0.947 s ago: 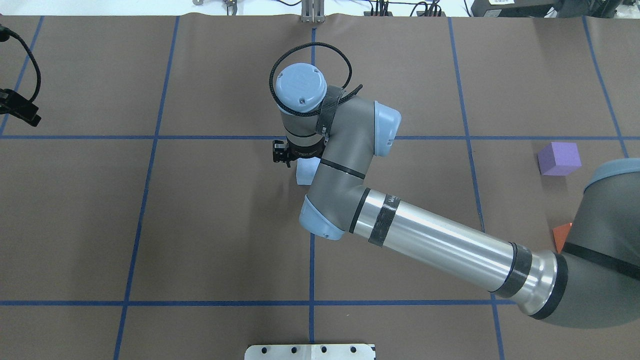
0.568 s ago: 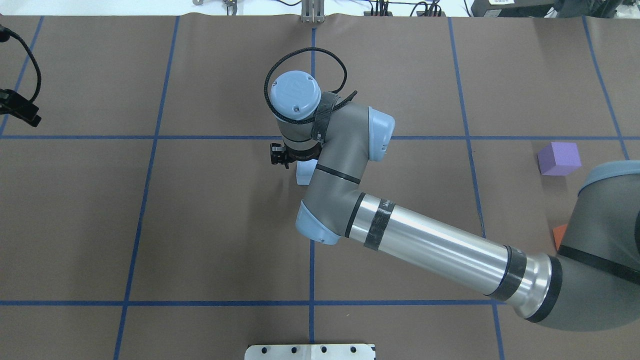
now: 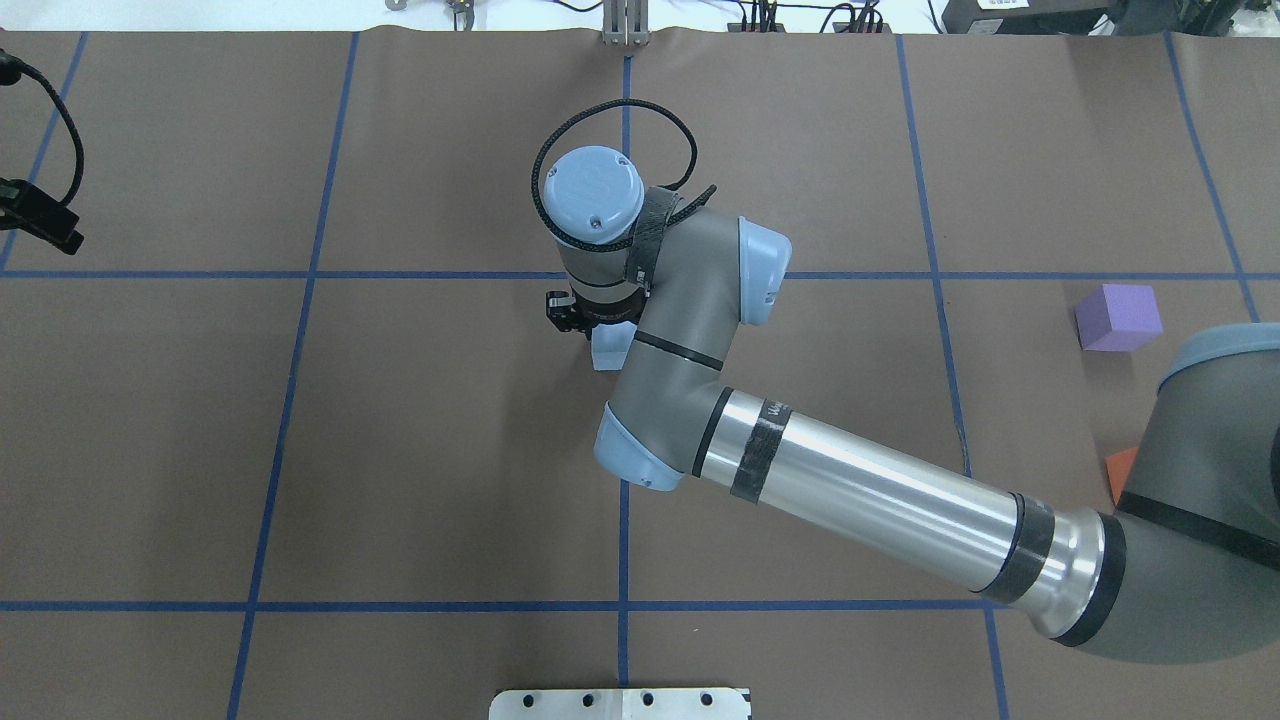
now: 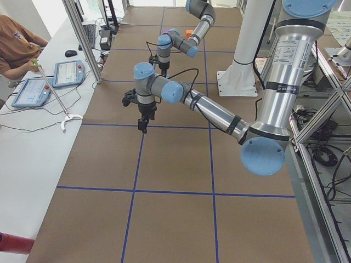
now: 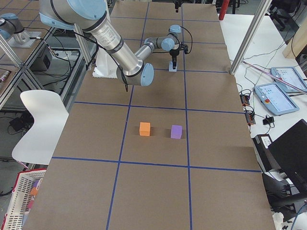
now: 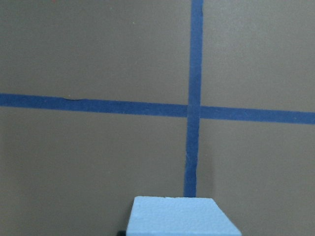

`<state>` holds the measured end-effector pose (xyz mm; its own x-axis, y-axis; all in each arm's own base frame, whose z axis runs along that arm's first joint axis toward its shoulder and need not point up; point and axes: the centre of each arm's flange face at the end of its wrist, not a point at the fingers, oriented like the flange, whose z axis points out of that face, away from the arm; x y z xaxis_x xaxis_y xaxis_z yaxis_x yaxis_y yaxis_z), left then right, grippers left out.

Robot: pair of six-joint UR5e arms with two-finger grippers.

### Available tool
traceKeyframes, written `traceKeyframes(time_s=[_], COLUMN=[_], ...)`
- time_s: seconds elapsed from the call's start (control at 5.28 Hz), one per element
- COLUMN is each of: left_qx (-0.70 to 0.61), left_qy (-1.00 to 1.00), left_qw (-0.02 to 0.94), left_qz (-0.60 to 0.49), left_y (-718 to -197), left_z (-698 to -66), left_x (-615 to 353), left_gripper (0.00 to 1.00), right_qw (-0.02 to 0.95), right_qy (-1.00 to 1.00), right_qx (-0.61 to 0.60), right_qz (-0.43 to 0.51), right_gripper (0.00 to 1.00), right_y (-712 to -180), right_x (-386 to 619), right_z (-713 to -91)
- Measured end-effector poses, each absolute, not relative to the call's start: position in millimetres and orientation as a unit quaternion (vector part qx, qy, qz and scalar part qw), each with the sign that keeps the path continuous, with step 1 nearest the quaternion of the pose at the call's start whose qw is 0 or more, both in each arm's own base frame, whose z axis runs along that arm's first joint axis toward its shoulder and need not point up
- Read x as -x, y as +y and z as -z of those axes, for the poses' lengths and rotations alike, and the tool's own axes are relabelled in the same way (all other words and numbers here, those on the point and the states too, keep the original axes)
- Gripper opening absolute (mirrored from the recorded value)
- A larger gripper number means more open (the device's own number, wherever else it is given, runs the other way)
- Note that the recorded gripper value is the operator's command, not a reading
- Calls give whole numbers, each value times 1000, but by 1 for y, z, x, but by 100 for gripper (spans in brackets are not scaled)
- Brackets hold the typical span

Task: Place blue block between orange and purple blocks
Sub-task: 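Grasp the light blue cube with the right gripper and lift it, then carry the light blue cube with the right gripper toward the purple cube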

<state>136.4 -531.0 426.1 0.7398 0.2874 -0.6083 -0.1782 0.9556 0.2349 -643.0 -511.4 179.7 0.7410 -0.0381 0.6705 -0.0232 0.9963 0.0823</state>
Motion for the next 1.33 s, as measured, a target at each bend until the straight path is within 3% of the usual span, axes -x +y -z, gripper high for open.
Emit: traceKeyframes(time_s=[0.38,0.76,1.33], left_qx=[-82,-83,-78], left_qy=[338,338,354], left_qw=[929,929,923], left_qz=[-126,-128,-131], left_y=[-531,-530,-526], left_z=[-425,-424,-420], left_x=[-136,-135,-136], left_gripper=[100,100,100], right_qw=[924,920,934], right_qy=[-382,-390,-355], right_qx=[-32,-25,-28], right_qz=[-6,-24,-12], right_gripper=[0,0,0], right_y=[-528,-528,-531], right_x=[605,500,332], right_z=[-157,-146,-232])
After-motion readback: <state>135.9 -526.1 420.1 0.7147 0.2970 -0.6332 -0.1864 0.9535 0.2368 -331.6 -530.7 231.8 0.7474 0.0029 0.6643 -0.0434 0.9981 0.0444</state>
